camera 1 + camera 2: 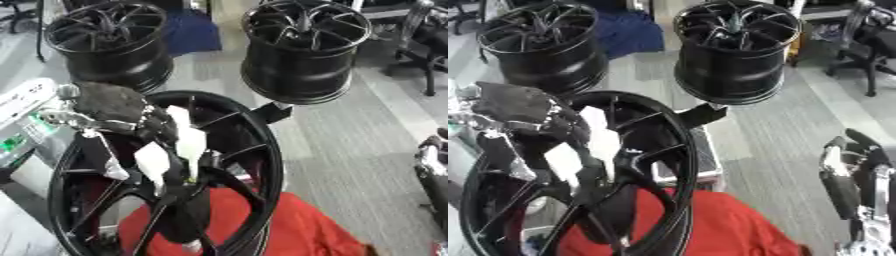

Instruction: Pull the pin out of the wheel hub.

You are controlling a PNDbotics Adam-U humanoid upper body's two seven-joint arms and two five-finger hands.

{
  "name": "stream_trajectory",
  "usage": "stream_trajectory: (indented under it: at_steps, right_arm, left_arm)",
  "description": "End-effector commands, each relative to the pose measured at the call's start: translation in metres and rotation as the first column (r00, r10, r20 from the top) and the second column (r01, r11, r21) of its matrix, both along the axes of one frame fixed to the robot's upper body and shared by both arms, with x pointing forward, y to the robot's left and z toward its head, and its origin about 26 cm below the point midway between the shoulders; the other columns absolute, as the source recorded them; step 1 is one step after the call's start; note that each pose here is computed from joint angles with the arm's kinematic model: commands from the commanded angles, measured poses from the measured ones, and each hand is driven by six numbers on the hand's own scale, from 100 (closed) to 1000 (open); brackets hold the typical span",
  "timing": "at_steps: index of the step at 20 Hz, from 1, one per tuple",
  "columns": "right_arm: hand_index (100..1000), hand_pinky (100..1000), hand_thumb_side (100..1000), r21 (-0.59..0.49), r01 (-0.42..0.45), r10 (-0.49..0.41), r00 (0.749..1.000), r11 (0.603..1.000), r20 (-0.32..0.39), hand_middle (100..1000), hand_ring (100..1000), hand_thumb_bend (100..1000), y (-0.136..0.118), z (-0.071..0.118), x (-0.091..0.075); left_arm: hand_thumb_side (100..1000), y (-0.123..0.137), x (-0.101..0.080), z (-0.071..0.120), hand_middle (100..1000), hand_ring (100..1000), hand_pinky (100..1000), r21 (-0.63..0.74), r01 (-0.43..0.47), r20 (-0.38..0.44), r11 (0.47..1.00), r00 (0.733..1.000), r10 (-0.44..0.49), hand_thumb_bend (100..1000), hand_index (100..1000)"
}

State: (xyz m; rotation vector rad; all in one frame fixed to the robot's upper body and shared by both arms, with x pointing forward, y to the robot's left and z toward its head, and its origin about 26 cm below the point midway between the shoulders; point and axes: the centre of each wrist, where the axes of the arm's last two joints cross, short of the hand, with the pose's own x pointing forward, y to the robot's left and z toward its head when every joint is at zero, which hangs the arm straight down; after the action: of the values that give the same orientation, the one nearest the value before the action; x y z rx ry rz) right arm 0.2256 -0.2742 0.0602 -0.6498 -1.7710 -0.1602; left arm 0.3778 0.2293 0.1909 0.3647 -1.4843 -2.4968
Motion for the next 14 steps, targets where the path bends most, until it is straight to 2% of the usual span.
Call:
stream_trajectory:
  at_steps: [1, 6, 14]
  right_arm:
    - [798, 523, 488, -0.015, -0.009, 0.009, 1.000, 1.000, 0.030, 597, 588, 100, -0.0013, 0.0089, 0.0006]
    - [798, 523, 487, -0.016, -0.007, 0.007, 1.000, 1.000, 0.029, 597, 588, 100, -0.0017, 0.0089, 0.0005]
    - [798, 522, 487, -0.016, -0.006, 0.006, 1.000, 1.000, 0.029, 597, 588, 100, -0.0019, 0.0091, 0.0006]
  left_arm:
    - [425, 0.0056, -0.0001, 0.0015, 775, 628, 653, 0.393, 0.283, -0.089, 0.875, 0.959, -0.270, 450, 861]
    - [434, 0.0097, -0.0048, 0.0082, 748, 620, 647, 0.379, 0.286, -0.083, 0.880, 0.958, -0.276, 435, 847]
    - [431, 0.0148, -0.0064, 0.0053, 688, 602, 635, 0.365, 0.286, -0.101, 0.886, 0.958, -0.268, 399, 808]
